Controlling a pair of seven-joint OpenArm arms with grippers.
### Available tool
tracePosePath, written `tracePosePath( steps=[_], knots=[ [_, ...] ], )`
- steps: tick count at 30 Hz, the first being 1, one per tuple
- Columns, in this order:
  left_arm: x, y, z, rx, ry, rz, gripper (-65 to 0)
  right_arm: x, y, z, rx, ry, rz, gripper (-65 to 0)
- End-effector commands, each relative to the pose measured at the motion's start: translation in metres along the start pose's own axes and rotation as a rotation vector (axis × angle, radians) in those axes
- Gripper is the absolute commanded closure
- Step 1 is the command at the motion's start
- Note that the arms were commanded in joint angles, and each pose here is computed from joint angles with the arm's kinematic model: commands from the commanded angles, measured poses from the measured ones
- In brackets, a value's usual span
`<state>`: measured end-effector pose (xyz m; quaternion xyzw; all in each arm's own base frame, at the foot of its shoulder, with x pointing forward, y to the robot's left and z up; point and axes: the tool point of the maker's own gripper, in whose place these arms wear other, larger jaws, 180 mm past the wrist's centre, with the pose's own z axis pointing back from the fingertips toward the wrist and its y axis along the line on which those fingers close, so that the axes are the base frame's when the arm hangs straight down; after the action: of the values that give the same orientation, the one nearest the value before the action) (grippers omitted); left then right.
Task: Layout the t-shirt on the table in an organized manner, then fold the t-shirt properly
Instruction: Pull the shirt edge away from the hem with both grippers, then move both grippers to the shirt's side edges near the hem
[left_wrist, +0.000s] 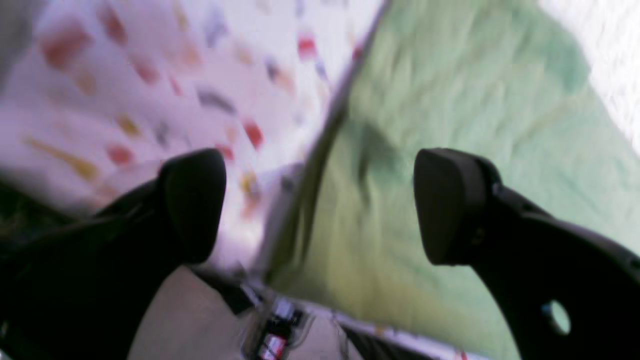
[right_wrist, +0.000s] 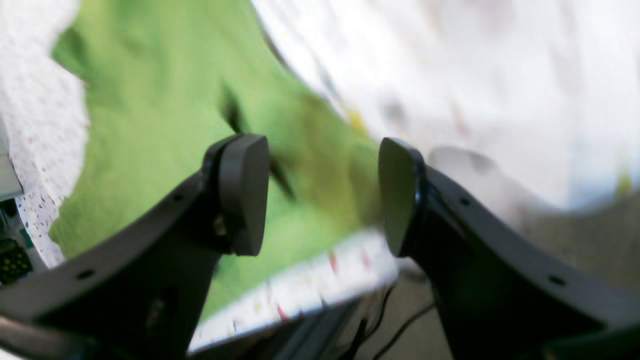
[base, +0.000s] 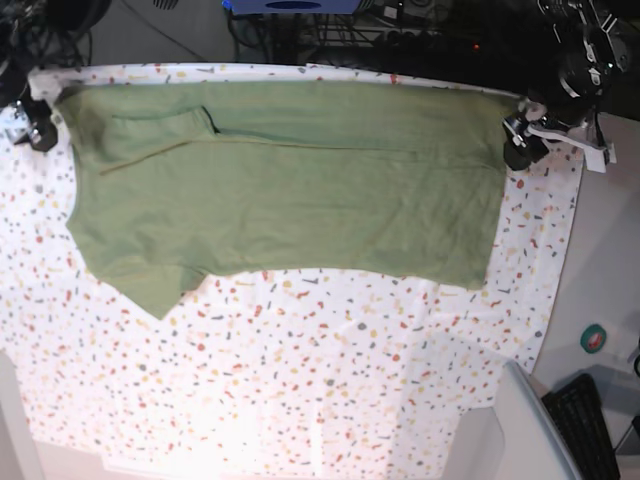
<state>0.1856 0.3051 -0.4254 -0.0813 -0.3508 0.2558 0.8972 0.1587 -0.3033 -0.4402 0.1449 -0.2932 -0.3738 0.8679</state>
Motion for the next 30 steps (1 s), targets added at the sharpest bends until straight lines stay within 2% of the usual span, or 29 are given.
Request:
tracePosePath(
  steps=[1,5,8,13,16,20,23,26,30],
  knots=[
    [0.03,-0.012,0.0,-0.039,-0.068,-0.051,-55.6,0.026,0.013,-0.004,0.019,-0.046,0.063,-34.1],
    [0.051,-0.037,-0.019,-0.101,-0.042,-0.173,-55.6,0.067,0.043,-0.049,-0.016,-0.05,0.265,-34.2],
    [0.05,-0.045,-0.039,-0.122,0.012,-0.215,-55.5,0.088,0.066,-0.085,-0.036,-0.054,0.382,-34.2],
    [0.04,-0.049,-0.07,-0.096,0.1,-0.295,-55.0,0.117,0.103,-0.126,-0.014,-0.062,0.464,-36.2],
    [0.038,-0.046,-0.075,-0.058,0.114,-0.348,-44.9,0.124,0.112,-0.141,-0.01,-0.047,0.479,-42.9],
    [0.036,-0.047,-0.077,-0.049,0.112,-0.353,-26.3,0.127,0.127,-0.151,-0.004,-0.025,0.519,-44.6],
    [0.037,-0.047,-0.077,-0.05,0.11,-0.352,-15.8,0.125,0.145,-0.154,0.012,-0.015,0.581,-44.7],
    [0.038,-0.048,-0.077,-0.051,0.106,-0.353,-10.9,0.12,0.156,-0.158,0.021,0.002,0.631,-44.7],
    [0.045,-0.052,-0.079,-0.055,0.095,-0.353,-10.9,0.112,0.151,-0.168,0.005,0.033,0.633,-44.7]
  ],
)
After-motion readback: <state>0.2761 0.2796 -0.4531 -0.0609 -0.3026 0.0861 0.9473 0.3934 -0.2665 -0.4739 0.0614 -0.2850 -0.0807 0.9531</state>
